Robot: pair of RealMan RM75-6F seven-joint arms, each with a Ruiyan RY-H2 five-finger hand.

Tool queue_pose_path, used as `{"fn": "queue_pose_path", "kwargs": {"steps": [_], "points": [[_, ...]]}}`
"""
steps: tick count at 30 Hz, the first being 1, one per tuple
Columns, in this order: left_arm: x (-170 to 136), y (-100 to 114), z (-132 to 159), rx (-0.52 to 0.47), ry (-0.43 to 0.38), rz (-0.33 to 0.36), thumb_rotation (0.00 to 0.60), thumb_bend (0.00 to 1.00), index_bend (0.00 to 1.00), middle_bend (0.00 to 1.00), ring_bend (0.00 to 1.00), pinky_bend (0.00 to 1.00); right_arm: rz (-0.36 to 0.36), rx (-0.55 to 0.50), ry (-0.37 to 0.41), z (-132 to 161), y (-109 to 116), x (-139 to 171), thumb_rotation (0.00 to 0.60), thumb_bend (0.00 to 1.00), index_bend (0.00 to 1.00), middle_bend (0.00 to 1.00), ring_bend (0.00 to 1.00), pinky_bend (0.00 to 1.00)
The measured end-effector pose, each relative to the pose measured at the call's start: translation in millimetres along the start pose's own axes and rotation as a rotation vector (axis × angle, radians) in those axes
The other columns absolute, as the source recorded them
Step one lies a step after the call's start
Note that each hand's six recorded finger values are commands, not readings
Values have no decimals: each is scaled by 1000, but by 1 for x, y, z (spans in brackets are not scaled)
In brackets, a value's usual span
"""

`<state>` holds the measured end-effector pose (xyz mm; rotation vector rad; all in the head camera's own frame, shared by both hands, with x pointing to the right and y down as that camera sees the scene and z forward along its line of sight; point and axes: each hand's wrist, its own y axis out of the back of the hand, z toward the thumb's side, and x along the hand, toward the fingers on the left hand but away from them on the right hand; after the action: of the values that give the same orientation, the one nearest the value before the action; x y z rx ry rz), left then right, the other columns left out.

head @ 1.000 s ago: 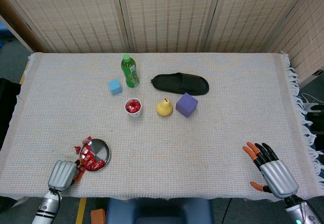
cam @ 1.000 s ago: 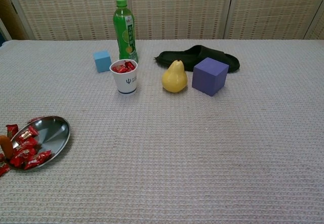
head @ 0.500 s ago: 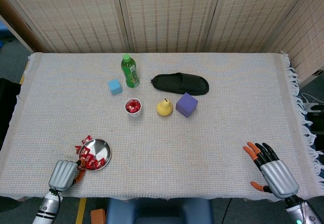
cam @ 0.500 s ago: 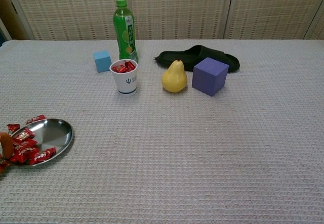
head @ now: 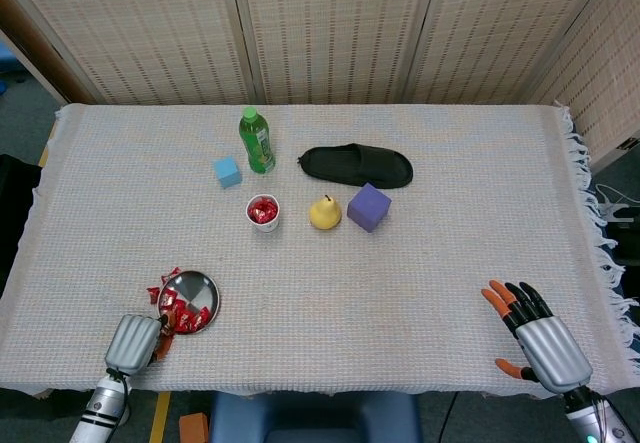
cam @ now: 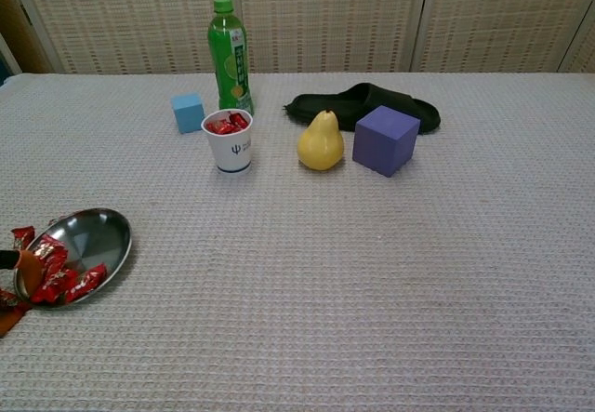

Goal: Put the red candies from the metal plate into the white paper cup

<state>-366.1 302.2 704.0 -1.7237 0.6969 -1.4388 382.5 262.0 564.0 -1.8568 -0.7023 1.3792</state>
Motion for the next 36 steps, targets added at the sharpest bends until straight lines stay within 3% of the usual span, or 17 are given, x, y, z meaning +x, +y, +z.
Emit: {"fn": "queue_pose_path", "kwargs": {"steps": [3, 11, 25, 36], "points": [[-1, 6, 3, 10, -13, 30, 600, 381, 307, 999, 1000, 1000, -1, -1, 0, 0, 0, 0, 600, 47, 0, 0, 0, 0], [-12, 5, -5, 19, 8, 28, 600, 380, 302, 998, 1000, 1000, -2, 0, 0, 0, 0, 1, 600, 47, 0, 0, 0, 0], [-19, 1, -20, 16, 50, 21, 600, 380, 449, 998, 1000, 1000, -1, 4, 3, 2, -1, 1, 600, 46, 0, 0, 0, 0], [-20, -3, -15, -3, 34, 17, 600, 390, 542, 1000, 1000, 1000, -1, 3, 1, 1, -1, 1, 600, 47, 0, 0, 0, 0]]}}
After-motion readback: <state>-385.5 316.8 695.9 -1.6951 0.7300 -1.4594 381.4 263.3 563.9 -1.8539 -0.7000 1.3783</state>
